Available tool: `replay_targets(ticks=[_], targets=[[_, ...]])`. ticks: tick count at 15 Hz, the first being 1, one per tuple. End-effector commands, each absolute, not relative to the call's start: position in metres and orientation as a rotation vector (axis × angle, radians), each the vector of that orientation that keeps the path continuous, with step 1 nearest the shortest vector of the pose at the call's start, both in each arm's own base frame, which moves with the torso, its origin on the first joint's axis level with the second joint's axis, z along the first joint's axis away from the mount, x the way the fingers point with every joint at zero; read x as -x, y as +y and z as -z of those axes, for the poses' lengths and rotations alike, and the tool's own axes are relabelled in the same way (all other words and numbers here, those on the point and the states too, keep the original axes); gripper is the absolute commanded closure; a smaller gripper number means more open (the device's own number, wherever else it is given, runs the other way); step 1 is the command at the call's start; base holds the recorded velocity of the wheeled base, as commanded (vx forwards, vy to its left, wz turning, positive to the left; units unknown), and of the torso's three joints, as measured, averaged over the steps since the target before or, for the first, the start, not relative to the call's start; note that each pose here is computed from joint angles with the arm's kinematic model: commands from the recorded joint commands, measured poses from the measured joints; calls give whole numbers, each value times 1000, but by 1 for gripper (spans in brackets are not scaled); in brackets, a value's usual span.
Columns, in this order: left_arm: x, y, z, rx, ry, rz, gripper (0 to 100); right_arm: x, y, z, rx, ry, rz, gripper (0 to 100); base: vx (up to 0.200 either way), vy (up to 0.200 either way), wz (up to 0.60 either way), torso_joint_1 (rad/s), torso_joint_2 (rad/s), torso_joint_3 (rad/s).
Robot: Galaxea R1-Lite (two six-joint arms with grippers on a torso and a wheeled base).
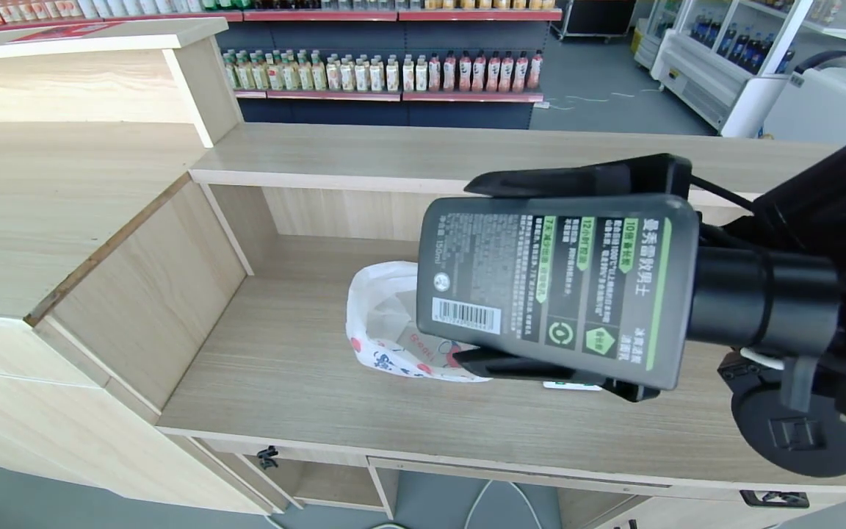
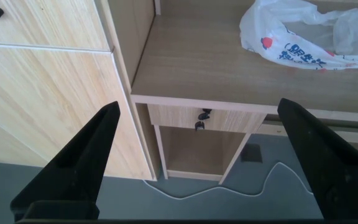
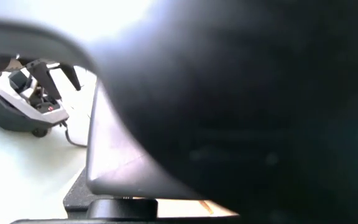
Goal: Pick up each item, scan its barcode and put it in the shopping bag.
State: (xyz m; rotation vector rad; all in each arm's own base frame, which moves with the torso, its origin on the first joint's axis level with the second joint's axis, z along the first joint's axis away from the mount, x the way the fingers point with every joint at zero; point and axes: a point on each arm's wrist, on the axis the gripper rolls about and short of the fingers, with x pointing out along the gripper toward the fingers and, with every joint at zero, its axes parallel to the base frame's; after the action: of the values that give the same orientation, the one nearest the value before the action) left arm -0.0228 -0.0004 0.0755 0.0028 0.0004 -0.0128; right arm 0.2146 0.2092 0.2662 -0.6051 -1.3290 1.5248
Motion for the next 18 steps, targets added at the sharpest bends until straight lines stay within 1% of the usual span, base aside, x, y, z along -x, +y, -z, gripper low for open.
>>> replay_targets(ticks=[1, 7, 13, 15, 16, 17, 18], targets=[[23, 0, -75, -3, 0, 12, 0, -208, 219, -259, 578, -1322, -1569, 100, 0, 0, 0, 0, 0, 0], [23, 0, -75, -3, 0, 12, 0, -193, 204, -263, 580, -1321, -1568, 100, 0, 0, 0, 0, 0, 0], [23, 0, -75, -3, 0, 12, 0, -193, 184, -267, 613, -1295, -1520, 100, 0, 0, 0, 0, 0, 0], [23, 0, -75, -3, 0, 12, 0, -204, 168, -263, 630, -1179, -1489, 100, 0, 0, 0, 0, 0, 0], [23, 0, -75, -3, 0, 12, 0, -210, 157, -260, 628, -1080, -1434, 100, 0, 0, 0, 0, 0, 0], [23, 0, -75, -3, 0, 12, 0, -219, 139, -247, 598, -815, -1286, 100, 0, 0, 0, 0, 0, 0], [23, 0, -75, -3, 0, 12, 0, -223, 127, -240, 584, -660, -1201, 100, 0, 0, 0, 0, 0, 0]])
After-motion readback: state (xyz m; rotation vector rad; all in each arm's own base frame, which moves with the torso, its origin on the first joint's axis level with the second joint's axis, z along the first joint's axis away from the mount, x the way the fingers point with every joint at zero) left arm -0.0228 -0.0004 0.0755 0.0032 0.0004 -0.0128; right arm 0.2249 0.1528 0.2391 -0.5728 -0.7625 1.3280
